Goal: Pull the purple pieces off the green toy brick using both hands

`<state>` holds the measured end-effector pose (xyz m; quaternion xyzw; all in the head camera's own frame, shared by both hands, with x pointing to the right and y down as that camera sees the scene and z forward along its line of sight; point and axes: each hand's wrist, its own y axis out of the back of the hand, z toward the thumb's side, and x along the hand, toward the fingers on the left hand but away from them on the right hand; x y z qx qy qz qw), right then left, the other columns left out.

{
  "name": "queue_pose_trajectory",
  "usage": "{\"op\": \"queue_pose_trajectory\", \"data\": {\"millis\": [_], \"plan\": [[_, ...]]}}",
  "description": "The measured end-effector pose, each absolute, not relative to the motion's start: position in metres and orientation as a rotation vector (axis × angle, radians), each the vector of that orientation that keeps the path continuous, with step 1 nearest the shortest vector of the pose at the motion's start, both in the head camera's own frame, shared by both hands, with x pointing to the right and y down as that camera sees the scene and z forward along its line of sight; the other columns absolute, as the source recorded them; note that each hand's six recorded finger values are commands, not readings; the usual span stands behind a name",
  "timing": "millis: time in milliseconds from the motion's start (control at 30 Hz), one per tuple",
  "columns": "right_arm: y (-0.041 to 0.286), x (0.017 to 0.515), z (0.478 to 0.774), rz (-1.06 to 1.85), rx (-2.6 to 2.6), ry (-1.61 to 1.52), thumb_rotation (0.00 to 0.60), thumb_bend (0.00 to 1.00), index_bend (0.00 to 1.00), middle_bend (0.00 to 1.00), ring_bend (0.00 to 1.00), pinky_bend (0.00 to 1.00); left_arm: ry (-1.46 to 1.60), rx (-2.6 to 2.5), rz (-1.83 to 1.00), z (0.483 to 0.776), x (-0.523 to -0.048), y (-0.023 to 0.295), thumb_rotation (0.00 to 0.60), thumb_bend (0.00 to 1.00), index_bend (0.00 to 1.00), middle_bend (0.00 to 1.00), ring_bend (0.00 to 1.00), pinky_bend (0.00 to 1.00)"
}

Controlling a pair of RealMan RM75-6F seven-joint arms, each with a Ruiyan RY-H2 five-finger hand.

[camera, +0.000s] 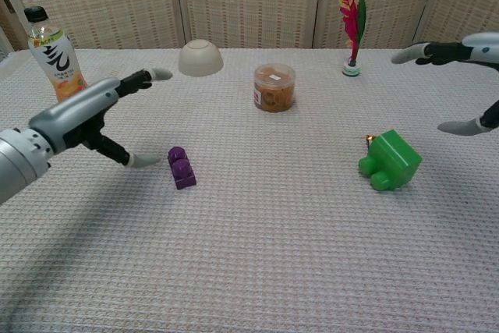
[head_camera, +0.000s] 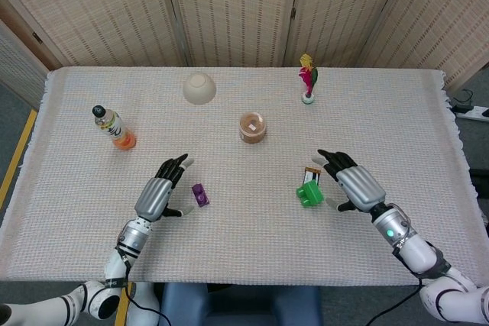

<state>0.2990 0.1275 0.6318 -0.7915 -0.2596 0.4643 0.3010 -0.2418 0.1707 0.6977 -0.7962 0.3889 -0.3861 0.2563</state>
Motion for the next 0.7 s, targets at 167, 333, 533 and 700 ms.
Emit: {"op": "queue_pose_trajectory", "data": {"millis": [167,333,533,700], "plan": [[0.153,0.337,0.606,1.228,-1.910,-0.781,0.600,0.37,0.00,0.00,0.00,0.00,0.935,-2.045,-1.033,0.667,-0.285,0.191,0.600,0.23,0.01,0.00,0.00,0.00],[0.193,0.370,0.585,1.263,-1.729,-0.822,0.600,0.37,0.00,0.00,0.00,0.00,0.871,-1.890,-1.162,0.660,-0.326,0.219,0.600,0.23,0.01,0.00,0.00,0.00],[0.228,0.391,0.583,1.303,-1.669,-0.814,0.600,0.37,0.00,0.00,0.00,0.00,0.792,-1.732,-1.332,0.646,-0.369,0.256,0.600,0.24,0.01,0.00,0.00,0.00],[0.233,0.395,0.585,1.319,-1.701,-0.822,0.600,0.37,0.00,0.00,0.00,0.00,0.794,-1.762,-1.352,0.636,-0.377,0.269,0.600,0.24,0.01,0.00,0.00,0.00]]}}
